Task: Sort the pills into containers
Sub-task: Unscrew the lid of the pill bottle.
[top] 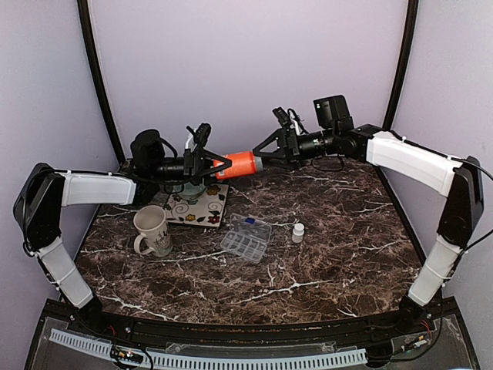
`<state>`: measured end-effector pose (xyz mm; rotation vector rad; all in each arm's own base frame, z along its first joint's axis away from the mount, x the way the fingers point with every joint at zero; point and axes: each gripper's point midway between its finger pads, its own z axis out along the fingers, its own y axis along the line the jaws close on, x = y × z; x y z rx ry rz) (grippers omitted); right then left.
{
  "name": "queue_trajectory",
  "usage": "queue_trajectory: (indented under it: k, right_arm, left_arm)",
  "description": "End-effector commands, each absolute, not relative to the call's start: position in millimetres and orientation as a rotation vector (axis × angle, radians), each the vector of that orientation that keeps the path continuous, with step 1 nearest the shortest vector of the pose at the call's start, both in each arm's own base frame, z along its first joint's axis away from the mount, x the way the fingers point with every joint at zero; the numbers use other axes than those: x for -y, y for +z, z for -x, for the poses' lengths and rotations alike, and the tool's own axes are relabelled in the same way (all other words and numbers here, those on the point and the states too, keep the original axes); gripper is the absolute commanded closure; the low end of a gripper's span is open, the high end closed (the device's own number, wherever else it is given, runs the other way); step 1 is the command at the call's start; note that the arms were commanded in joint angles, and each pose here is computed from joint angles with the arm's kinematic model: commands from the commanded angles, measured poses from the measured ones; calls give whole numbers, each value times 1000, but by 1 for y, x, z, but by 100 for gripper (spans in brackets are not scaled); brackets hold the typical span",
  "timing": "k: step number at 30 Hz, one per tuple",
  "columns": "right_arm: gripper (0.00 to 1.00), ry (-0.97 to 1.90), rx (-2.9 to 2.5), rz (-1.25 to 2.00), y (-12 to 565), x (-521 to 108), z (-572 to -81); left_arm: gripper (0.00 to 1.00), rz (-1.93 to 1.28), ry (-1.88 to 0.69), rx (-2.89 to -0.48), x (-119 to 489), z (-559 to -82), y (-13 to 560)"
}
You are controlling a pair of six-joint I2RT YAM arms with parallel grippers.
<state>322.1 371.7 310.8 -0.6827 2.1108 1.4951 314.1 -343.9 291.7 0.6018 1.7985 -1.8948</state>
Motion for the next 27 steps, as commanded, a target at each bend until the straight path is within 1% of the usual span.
queue_trajectory:
  k: [1, 10, 13, 19, 24, 27]
  right_arm:
    - [21, 1576, -2159, 614, 311, -376, -327]
    - [32, 1653, -2188, 584, 308, -379, -324]
    - [39, 1671, -2198, 586, 305, -380, -323]
    - [46, 1694, -2212, 580, 300, -382, -323]
    - [47, 1705, -2218, 574, 296, -383, -324]
    - [45, 1703, -2224, 571, 293, -384, -325]
  left_arm:
    - [93, -682, -1755, -1702, 338, -315, 321]
    - [93, -682, -1682, -1720, 337, -321, 316]
    - [93, -688, -1687, -1724, 339, -322, 314]
    - [94, -697, -1692, -1715, 340, -322, 315]
    - [94, -696, -1701, -1707, 340, -321, 316]
    - [94, -694, -1701, -1702, 339, -321, 317]
